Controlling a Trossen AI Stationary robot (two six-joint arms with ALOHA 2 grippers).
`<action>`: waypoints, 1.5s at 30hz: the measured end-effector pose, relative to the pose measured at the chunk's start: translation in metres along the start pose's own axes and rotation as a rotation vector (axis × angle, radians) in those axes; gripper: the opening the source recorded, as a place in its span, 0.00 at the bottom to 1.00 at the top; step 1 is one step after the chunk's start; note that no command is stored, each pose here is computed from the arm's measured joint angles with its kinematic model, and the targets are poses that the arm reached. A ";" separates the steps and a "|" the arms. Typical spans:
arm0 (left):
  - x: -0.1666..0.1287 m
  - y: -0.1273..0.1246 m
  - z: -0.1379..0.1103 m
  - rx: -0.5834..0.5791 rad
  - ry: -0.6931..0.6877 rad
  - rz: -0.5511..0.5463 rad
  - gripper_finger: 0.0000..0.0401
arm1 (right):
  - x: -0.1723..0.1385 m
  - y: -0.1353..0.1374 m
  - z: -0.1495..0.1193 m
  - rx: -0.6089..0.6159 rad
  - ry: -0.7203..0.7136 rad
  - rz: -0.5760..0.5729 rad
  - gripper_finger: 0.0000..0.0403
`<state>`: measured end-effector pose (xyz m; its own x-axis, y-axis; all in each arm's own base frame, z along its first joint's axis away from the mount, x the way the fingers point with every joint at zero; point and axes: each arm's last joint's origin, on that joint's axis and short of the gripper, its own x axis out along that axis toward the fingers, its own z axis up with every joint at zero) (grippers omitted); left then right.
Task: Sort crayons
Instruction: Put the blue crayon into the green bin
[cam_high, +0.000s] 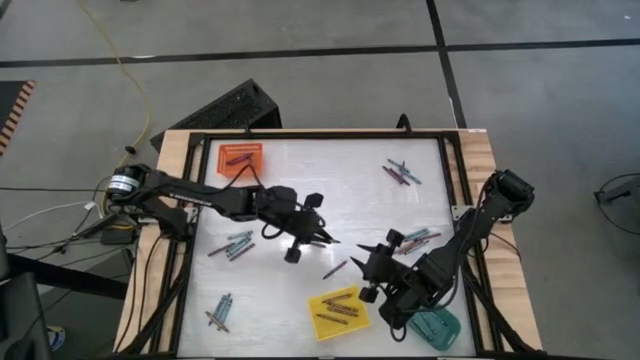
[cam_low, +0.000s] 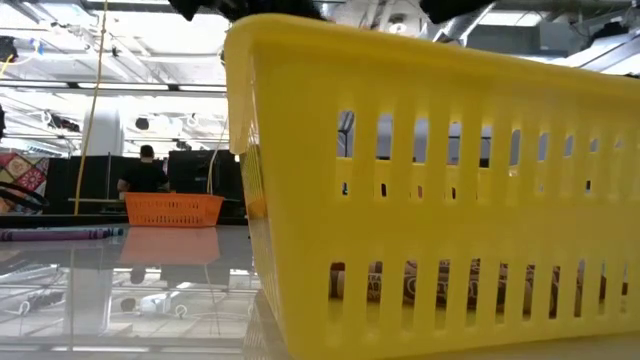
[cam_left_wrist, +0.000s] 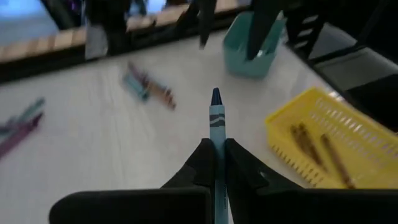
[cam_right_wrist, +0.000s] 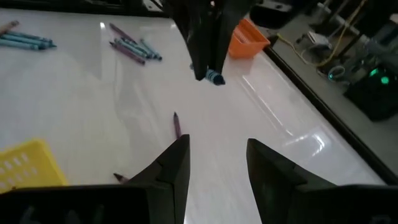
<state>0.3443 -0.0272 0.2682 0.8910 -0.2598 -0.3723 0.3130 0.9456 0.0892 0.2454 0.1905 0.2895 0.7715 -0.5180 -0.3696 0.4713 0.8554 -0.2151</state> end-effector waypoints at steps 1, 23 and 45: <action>0.000 -0.002 0.003 0.009 -0.027 -0.003 0.00 | 0.000 0.001 0.001 -0.007 -0.006 0.005 0.38; -0.009 -0.022 0.050 0.163 -0.512 -0.188 0.00 | -0.006 0.021 0.049 -0.144 -0.272 0.055 0.38; -0.009 -0.038 0.054 0.247 -0.558 -0.249 0.00 | -0.001 0.020 0.070 -0.164 -0.374 0.168 0.16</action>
<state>0.3417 -0.0713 0.3181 0.7982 -0.5904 0.1194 0.5388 0.7884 0.2968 0.2845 0.2077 0.3484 0.9474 -0.3132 -0.0657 0.2752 0.9022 -0.3320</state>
